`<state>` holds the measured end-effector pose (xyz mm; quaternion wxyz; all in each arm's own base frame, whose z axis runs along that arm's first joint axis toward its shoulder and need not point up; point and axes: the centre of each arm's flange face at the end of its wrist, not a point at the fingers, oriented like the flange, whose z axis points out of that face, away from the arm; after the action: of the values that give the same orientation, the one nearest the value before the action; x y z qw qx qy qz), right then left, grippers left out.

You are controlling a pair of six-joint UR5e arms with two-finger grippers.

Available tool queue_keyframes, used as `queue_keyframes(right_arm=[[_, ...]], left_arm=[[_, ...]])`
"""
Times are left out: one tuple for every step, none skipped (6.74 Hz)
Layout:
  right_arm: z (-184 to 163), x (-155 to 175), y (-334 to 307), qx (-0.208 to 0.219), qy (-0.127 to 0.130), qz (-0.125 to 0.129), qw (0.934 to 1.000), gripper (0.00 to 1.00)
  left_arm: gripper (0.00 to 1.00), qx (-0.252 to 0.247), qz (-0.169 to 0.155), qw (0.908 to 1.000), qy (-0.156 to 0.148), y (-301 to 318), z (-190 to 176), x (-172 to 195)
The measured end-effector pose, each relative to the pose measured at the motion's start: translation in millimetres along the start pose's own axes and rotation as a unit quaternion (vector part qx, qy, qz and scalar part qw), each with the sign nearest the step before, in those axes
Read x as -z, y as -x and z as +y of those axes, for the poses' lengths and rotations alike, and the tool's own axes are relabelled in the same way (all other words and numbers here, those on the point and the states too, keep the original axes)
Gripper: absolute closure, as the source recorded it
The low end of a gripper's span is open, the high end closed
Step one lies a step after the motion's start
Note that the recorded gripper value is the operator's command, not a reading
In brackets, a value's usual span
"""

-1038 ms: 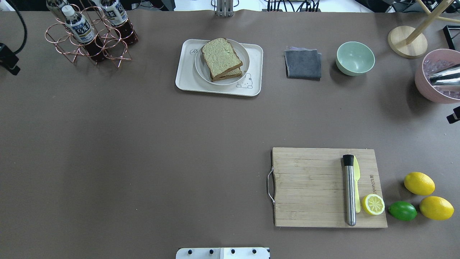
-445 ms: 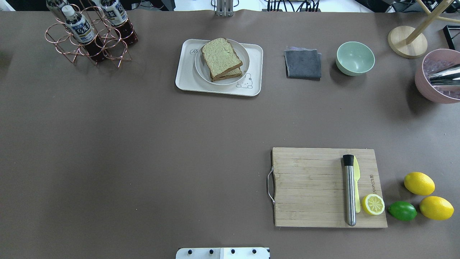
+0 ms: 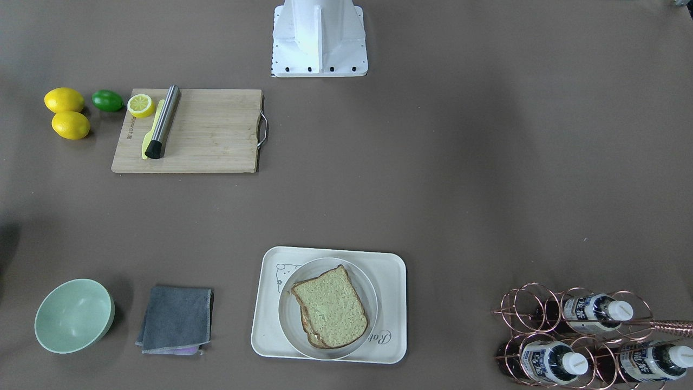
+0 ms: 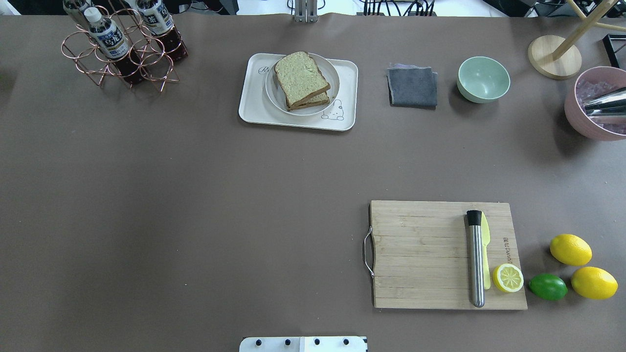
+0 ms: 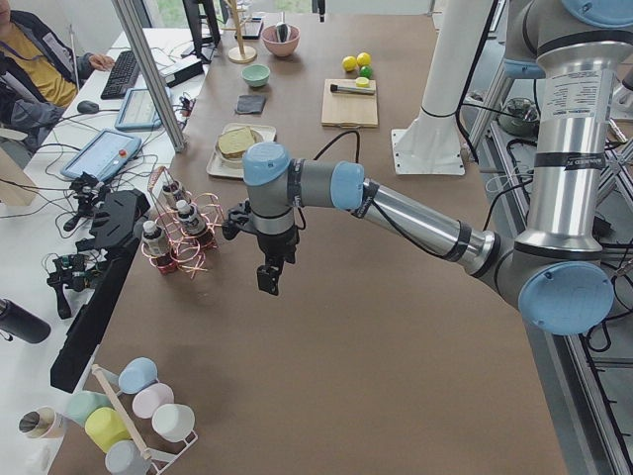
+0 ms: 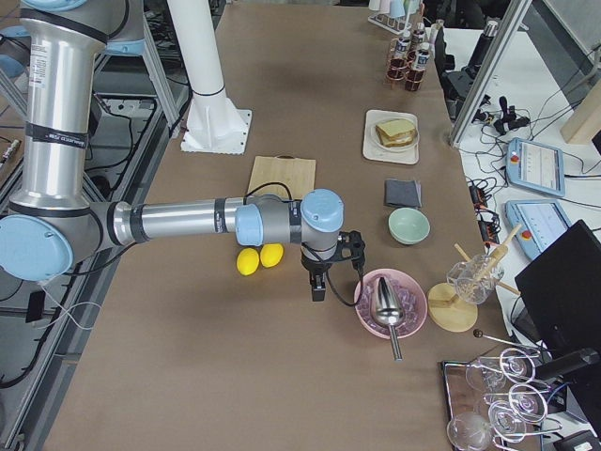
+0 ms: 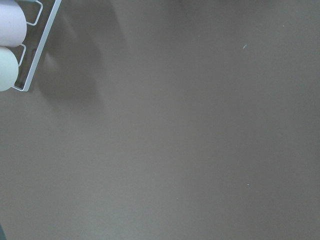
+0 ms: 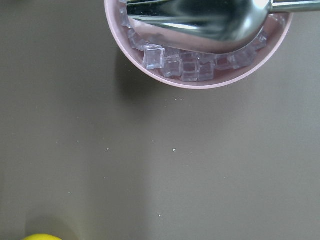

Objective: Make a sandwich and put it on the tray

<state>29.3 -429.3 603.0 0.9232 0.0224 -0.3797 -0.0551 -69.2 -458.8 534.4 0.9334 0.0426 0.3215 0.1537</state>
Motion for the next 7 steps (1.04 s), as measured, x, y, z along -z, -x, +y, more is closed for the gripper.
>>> queue_keyframes(right_arm=[[3, 3, -7, 0.002, 0.001, 0.008, 1.0000, 0.00], [4, 4, -10, 0.002, 0.002, 0.014, 0.9999, 0.00], [6, 3, -12, 0.002, 0.003, 0.016, 0.9999, 0.00], [9, 3, -13, 0.000, 0.005, 0.017, 0.9998, 0.00], [11, 2, -14, -0.002, 0.005, 0.017, 0.9998, 0.00], [14, 2, -16, -0.004, 0.006, 0.017, 0.9998, 0.00], [17, 2, -16, -0.006, 0.006, 0.016, 0.9998, 0.00]], left_arm=[[0.03, 0.006, 0.003, 0.9999, 0.008, 9, 4, -8], [0.03, 0.014, 0.006, 0.9998, 0.015, 17, 6, -16], [0.03, 0.026, 0.009, 0.9995, 0.015, 18, 6, -17], [0.03, 0.050, 0.014, 0.9986, 0.012, 16, 6, -15], [0.03, 0.067, 0.016, 0.9976, 0.011, 17, 6, -16], [0.03, 0.067, 0.015, 0.9976, 0.007, 18, 9, -16], [0.03, 0.051, 0.013, 0.9986, 0.001, 19, 18, -21]])
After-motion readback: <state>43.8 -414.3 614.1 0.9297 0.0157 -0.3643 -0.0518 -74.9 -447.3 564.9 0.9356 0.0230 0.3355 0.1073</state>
